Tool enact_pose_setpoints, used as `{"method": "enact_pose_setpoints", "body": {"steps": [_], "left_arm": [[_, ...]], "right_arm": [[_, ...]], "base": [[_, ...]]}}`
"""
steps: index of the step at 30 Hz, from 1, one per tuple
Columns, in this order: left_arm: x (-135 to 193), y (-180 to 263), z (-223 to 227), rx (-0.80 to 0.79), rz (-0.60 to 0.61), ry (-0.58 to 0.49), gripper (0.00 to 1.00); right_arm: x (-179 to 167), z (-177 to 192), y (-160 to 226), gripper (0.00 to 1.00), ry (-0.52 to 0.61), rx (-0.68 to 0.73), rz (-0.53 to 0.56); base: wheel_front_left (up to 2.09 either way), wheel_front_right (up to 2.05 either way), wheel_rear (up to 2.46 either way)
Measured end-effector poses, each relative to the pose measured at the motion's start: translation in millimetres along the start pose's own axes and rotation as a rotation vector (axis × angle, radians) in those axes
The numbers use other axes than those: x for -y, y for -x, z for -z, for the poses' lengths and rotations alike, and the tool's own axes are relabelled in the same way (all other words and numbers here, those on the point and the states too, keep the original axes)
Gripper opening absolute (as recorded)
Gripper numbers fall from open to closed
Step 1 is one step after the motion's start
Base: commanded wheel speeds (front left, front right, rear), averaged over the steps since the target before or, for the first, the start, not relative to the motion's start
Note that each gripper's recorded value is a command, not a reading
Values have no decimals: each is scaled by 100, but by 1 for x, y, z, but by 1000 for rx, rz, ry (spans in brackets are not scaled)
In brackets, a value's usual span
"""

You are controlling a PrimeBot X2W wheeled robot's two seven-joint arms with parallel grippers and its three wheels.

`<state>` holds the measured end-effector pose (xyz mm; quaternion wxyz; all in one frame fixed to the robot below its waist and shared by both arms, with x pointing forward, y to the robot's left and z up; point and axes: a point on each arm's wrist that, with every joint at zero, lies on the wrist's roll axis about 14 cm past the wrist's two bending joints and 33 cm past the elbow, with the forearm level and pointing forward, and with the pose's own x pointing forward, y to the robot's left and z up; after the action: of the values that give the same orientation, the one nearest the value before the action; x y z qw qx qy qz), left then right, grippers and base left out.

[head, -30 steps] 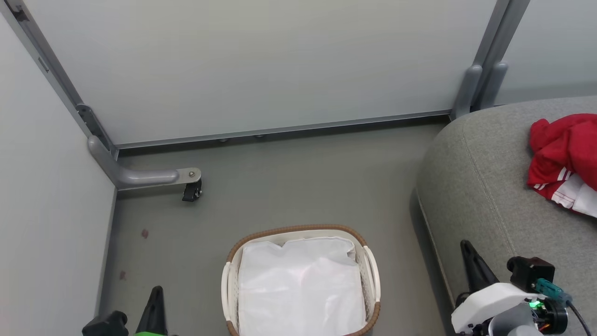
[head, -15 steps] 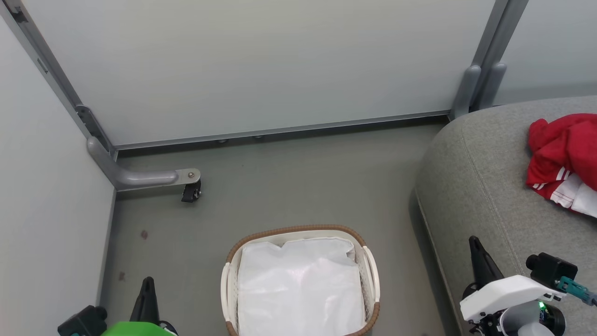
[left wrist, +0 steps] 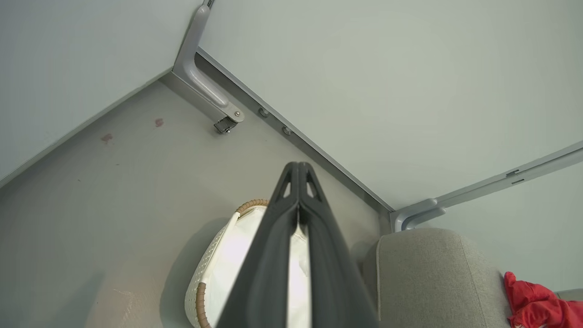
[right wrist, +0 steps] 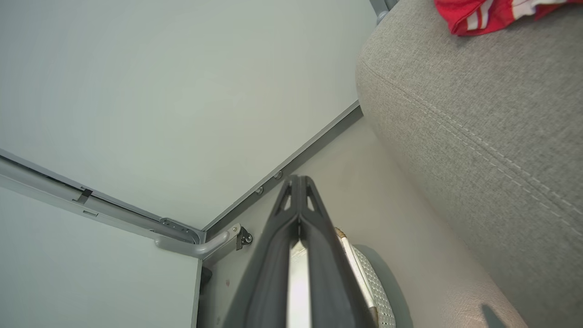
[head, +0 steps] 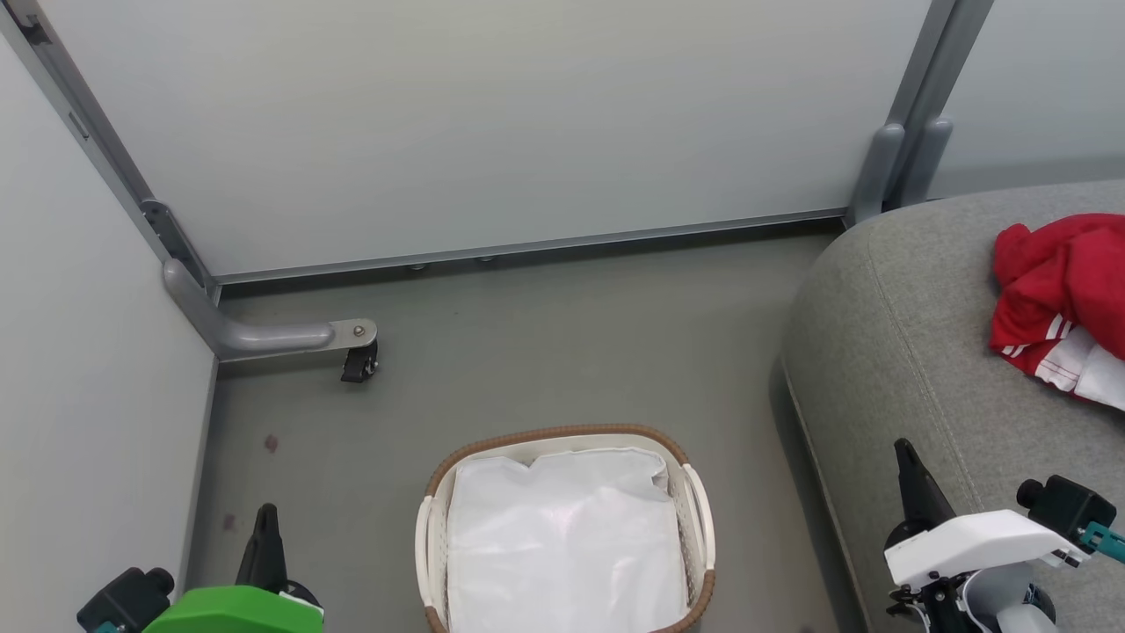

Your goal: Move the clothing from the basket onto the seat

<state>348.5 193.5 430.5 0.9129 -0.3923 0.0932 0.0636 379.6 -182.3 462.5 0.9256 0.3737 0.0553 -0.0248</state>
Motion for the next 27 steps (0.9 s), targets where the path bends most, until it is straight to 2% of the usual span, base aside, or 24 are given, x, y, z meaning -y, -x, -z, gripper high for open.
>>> {"method": "enact_pose_setpoints", "body": {"steps": [27], "left_arm": [[16, -11, -20, 24, 44, 301, 0]], "right_arm": [[-3, -14, -3, 0, -319, 16, -8]], "base": [[0, 0, 0]]}}
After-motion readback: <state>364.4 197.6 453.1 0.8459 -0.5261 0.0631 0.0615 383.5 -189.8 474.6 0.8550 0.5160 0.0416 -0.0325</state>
